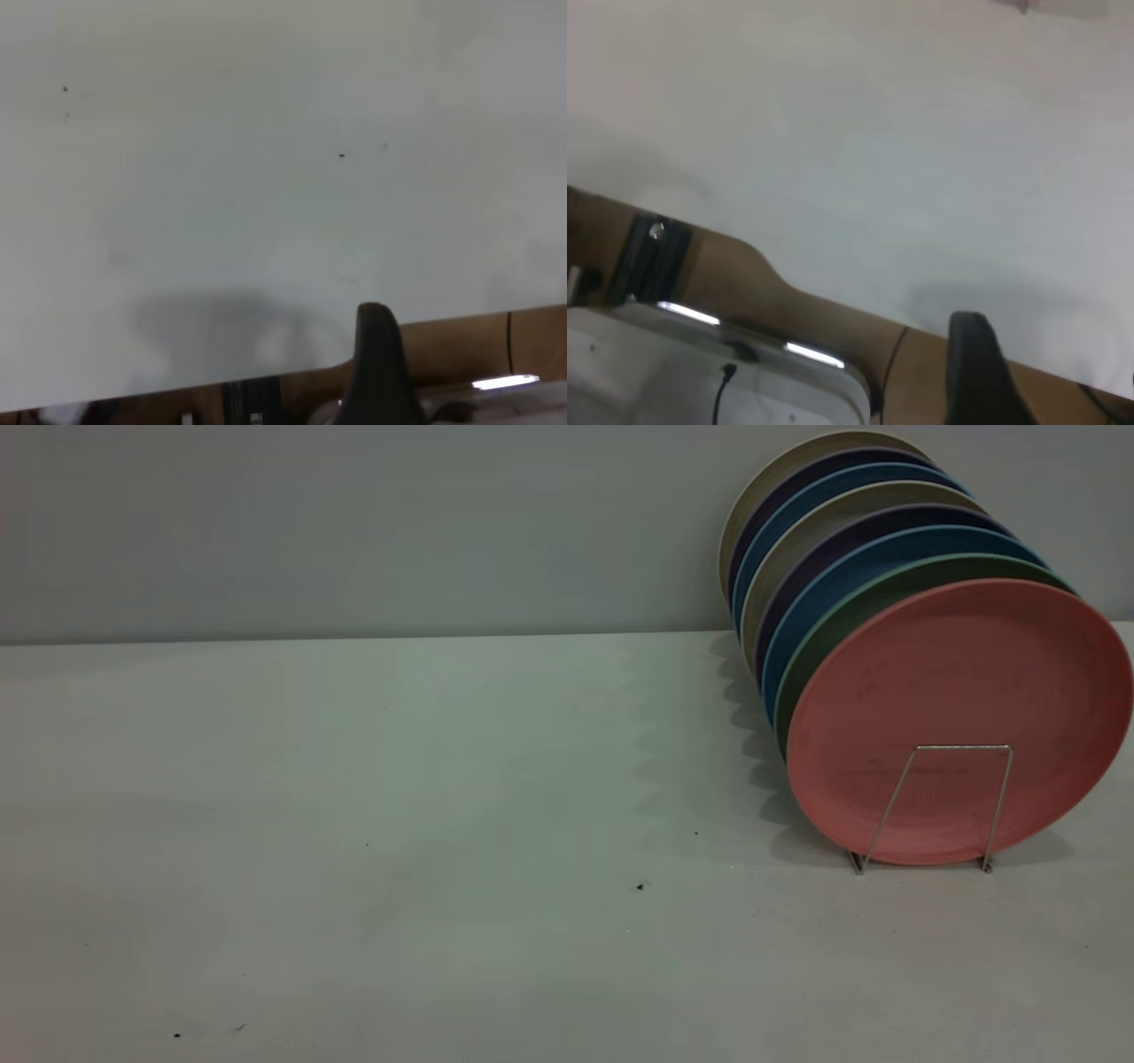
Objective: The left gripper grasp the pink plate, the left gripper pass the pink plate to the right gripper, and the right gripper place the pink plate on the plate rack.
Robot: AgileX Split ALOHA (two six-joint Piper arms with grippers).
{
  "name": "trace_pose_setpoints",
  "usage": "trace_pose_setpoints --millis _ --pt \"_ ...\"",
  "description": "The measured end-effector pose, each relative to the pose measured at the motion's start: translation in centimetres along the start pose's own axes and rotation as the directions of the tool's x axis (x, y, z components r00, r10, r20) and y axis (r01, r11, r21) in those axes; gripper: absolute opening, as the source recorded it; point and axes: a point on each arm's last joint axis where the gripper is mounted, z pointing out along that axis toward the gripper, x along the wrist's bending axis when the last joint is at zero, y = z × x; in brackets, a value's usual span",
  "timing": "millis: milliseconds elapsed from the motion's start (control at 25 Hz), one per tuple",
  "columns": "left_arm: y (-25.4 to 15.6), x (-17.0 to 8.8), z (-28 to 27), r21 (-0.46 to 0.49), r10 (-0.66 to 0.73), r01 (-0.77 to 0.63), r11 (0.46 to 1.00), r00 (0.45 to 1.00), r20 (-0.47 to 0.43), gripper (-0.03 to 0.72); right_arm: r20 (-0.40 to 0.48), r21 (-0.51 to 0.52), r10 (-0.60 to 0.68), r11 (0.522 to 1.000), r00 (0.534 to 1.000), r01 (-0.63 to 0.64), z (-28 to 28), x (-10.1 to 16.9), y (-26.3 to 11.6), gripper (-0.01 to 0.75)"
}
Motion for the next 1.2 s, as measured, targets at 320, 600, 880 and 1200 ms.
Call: trace_pose_setpoints --millis 320,600,880,1200 --pt "-5.4 -0.9 -2.5 -0.206 0.017 -0.019 0.978 1.000 -0.013 0.564 0.002 -0.093 -0.013 0.996 1.000 0.013 1.1 1.2 -5.9 0.435" --pt "-7.2 -0.1 -3.0 -0.174 -0.007 -0.012 0.985 0.994 -0.109 0.563 0.062 -0.200 -0.042 0.978 0.997 0.053 0.3 1.4 -7.2 0.436" --pt "-7.3 0.4 -2.6 -0.168 -0.016 -0.010 0.986 0.988 -0.155 0.563 0.112 -0.244 -0.021 0.969 0.994 0.048 -0.1 1.2 -7.6 0.436" --pt "-7.3 0.4 -2.6 -0.168 -0.010 -0.013 0.986 0.991 -0.137 0.523 0.092 -0.340 -0.060 0.936 0.994 0.088 -1.0 1.5 -9.0 0.415"
